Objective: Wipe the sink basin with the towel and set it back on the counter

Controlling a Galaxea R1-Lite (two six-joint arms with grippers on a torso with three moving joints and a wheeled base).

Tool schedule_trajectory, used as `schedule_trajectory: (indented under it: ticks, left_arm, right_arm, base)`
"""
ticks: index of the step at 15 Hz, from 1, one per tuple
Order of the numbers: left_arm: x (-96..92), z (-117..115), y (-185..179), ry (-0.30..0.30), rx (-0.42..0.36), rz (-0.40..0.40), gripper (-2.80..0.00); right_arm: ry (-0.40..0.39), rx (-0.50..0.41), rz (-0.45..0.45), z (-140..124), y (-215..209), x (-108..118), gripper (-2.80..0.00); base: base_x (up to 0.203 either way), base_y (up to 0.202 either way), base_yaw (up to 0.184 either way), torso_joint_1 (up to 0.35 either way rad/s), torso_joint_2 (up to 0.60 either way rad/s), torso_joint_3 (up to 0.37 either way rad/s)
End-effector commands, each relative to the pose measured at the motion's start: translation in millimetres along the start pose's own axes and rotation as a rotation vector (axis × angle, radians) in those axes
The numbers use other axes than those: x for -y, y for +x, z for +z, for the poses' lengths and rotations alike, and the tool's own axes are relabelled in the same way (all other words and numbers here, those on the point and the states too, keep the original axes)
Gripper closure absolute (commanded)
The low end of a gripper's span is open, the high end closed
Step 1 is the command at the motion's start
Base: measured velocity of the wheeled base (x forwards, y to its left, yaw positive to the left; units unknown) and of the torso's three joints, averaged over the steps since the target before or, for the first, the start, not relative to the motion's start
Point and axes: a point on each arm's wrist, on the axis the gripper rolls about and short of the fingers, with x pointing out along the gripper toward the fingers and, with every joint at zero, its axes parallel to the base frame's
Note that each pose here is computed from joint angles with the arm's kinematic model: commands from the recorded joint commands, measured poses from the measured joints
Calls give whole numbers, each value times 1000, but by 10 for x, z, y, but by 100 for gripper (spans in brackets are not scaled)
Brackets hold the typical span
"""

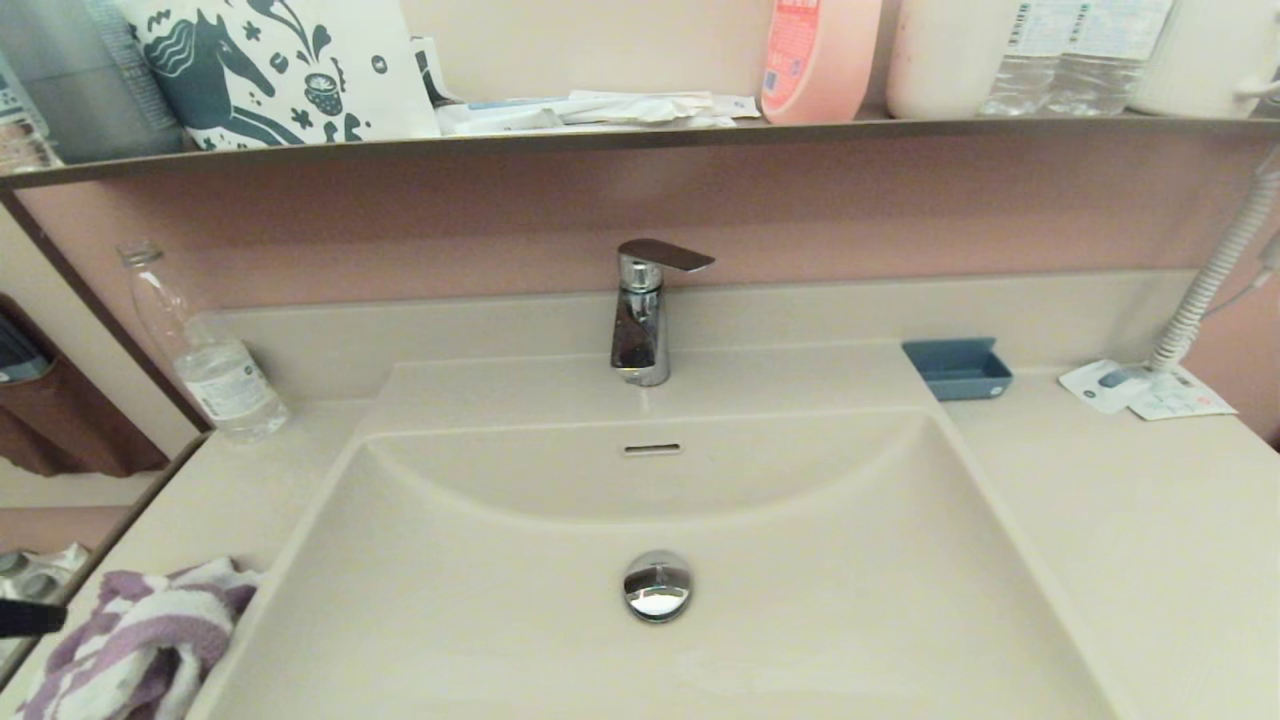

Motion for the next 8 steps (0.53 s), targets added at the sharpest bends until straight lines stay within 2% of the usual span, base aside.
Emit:
schedule_trajectory:
  ticks: [1,4,6,8]
  left_arm:
    - [352,-458,-26,12,104,-14,0]
    - [527,-728,23,24,139,-47,0]
    - [631,-854,-12,99,136,-101,0]
    - [705,-912,-46,129,189,-197,0]
  right_arm:
    - [0,-1,0,0,1,0,0]
    - [0,-1,0,0,1,0,0]
    - [0,-1,0,0,1,0,0]
    - [1,-1,0,0,1,0,0]
  base:
    - [0,0,0,0,0,0]
    - [0,0,0,0,0,0]
    - [0,0,0,0,0,0]
    - [0,0,0,0,0,0]
